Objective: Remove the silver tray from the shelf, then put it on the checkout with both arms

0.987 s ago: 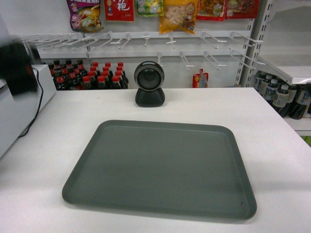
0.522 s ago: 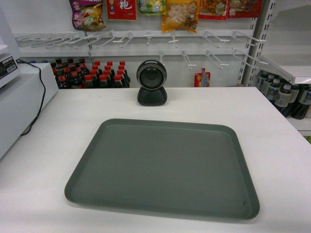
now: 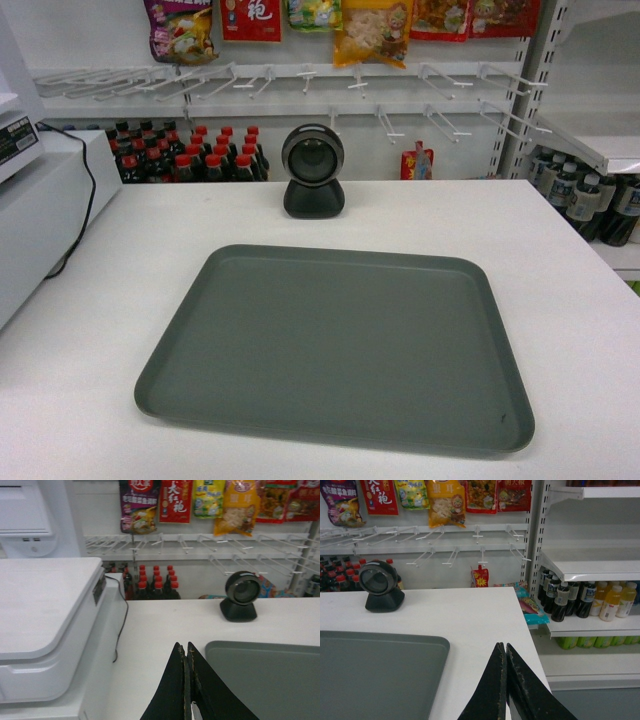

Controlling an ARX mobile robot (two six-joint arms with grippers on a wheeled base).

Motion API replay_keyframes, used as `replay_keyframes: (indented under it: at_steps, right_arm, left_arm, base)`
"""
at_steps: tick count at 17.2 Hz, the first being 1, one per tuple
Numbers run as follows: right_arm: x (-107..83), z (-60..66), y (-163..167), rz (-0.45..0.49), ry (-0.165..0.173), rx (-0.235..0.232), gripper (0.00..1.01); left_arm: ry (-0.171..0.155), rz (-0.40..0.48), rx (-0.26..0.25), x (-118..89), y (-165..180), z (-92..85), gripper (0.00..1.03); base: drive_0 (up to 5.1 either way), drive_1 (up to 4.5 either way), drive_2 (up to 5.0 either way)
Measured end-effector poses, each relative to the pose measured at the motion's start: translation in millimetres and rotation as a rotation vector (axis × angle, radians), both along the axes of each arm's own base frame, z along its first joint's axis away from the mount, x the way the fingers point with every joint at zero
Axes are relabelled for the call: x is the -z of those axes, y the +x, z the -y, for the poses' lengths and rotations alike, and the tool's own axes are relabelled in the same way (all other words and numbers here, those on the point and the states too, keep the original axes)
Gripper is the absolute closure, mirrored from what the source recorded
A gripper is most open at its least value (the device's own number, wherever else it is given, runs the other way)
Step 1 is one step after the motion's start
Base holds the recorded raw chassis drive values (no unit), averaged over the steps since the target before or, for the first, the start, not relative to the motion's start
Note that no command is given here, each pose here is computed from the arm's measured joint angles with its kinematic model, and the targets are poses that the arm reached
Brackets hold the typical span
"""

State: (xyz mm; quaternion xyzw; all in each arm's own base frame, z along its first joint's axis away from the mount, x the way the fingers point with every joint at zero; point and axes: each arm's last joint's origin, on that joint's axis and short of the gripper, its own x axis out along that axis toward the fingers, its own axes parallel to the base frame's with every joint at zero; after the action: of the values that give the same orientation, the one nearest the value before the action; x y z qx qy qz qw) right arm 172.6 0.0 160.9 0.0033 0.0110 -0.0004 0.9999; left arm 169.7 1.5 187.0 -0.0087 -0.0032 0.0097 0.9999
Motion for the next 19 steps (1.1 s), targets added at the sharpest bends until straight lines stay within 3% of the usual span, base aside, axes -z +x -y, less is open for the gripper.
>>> replay_keyframes:
  at_steps: [3, 6, 7, 10, 19]
  right_arm:
    - [-1.4, 0.0, -15.5, 0.005, 0.0, 0.0, 0.98]
    - [-3.3, 0.0, -29.5, 0.013, 0.0, 0.0, 0.98]
    - [-3.7, 0.0, -33.0, 0.012, 0.0, 0.0, 0.98]
    - [-7.3, 0.0, -41.0, 0.025, 0.0, 0.0, 0.98]
    - [-10.0, 0.0, -59.3, 0.036, 0.0, 0.0, 0.98]
  left_arm:
    - [0.0, -0.026, 0.021, 11.2, -15.8, 1.8, 1.02]
    - [0.001, 0.012, 0.021, 17.7, -28.9, 1.8, 1.02]
    - [0.0, -0.031, 0.021, 23.8, -31.9, 1.8, 1.02]
    - [0.0, 0.004, 0.021, 18.2, -40.2, 1.8, 1.02]
    - [0.0, 0.003, 0.021, 17.2, -57.2, 1.7, 1.02]
  base:
    - [0.0, 0.0, 0.0]
    - [0.0, 0.0, 0.0]
    - [0.0, 0.0, 0.0]
    - [0.0, 0.0, 0.0]
    - [0.0, 0.0, 0.0]
